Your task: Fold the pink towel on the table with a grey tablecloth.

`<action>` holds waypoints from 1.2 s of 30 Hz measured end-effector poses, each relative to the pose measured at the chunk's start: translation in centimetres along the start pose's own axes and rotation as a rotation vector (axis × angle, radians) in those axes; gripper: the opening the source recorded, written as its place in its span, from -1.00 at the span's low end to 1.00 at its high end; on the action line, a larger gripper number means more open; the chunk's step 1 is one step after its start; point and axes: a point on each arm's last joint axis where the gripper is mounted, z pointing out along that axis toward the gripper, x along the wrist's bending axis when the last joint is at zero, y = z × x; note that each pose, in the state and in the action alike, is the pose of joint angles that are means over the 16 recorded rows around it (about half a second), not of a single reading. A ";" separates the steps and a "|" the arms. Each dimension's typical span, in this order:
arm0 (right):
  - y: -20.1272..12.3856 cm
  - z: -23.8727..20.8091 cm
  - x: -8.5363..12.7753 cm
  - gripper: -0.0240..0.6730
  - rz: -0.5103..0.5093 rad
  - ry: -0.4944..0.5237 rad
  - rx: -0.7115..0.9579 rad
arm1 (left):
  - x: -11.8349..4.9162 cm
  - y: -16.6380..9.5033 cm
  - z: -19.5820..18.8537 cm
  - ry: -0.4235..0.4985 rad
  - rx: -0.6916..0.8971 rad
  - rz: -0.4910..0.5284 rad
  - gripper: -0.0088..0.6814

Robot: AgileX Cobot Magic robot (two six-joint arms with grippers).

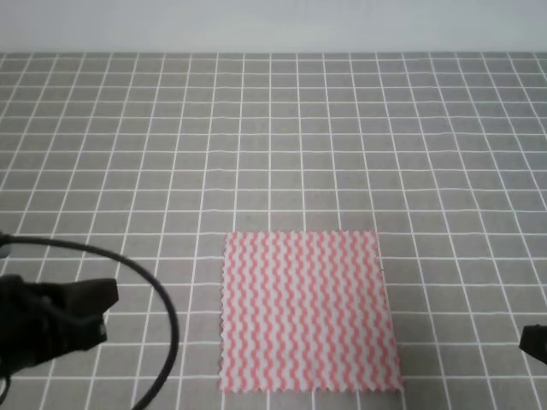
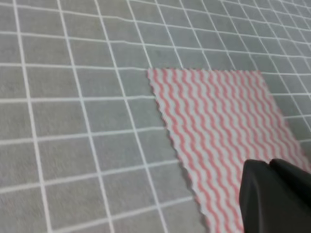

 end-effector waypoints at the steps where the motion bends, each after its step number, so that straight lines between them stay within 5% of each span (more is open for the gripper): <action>1: 0.1 0.3 0.1 -0.98 -0.002 0.001 0.018 | 0.0 0.0 0.4 -0.009 0.003 0.003 -0.98; 8: 0.8 2.5 1.3 -0.98 -0.044 0.026 0.117 | -0.5 0.2 2.6 -0.050 0.024 0.038 -0.98; 22: -0.1 7.6 5.2 -0.96 -0.187 0.062 0.241 | -4.2 0.1 4.5 -0.124 0.036 0.149 -0.98; 36: -1.2 11.5 4.3 -0.24 -0.043 -0.008 0.350 | -4.1 -0.8 6.3 -0.112 0.117 0.149 -0.98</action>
